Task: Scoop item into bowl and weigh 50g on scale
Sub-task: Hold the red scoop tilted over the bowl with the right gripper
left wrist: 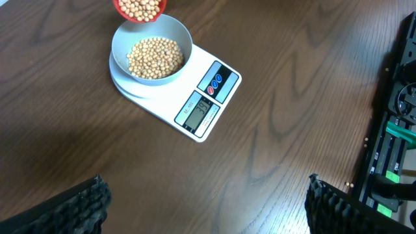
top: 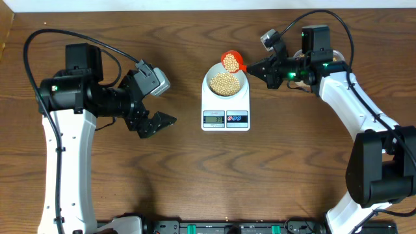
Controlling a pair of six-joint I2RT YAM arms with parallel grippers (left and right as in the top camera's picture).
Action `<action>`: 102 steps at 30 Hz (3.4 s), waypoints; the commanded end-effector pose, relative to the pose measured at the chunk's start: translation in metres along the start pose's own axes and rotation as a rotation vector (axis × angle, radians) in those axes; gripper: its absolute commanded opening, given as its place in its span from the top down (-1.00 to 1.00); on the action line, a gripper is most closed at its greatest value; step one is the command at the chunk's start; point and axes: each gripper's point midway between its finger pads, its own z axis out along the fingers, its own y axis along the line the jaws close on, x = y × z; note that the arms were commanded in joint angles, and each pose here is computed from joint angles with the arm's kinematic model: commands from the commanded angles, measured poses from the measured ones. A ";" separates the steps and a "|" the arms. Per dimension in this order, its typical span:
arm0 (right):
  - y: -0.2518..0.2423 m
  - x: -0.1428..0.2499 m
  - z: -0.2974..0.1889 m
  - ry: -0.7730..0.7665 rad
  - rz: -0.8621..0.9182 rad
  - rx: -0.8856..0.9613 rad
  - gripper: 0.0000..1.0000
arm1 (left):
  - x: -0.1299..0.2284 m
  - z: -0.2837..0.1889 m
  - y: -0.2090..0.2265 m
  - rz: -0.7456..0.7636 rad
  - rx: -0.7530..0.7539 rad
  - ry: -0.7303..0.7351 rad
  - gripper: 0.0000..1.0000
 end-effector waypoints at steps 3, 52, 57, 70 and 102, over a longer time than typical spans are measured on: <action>0.004 0.002 0.003 0.003 -0.049 -0.017 0.98 | 0.003 0.001 -0.001 -0.002 0.005 0.007 -0.96; -0.003 0.004 0.004 0.019 -0.207 0.028 0.98 | 0.003 0.001 -0.001 -0.001 0.005 0.006 -0.96; -0.006 0.005 0.003 0.025 -0.206 0.042 0.98 | 0.003 0.001 -0.001 -0.001 0.005 0.006 -0.96; 0.004 0.000 0.003 -0.005 -0.210 -0.017 0.98 | 0.003 0.001 -0.001 -0.001 0.005 0.007 -0.96; 0.006 -0.001 0.003 -0.009 -0.212 -0.026 0.98 | 0.003 0.001 -0.001 -0.001 0.005 0.007 -0.96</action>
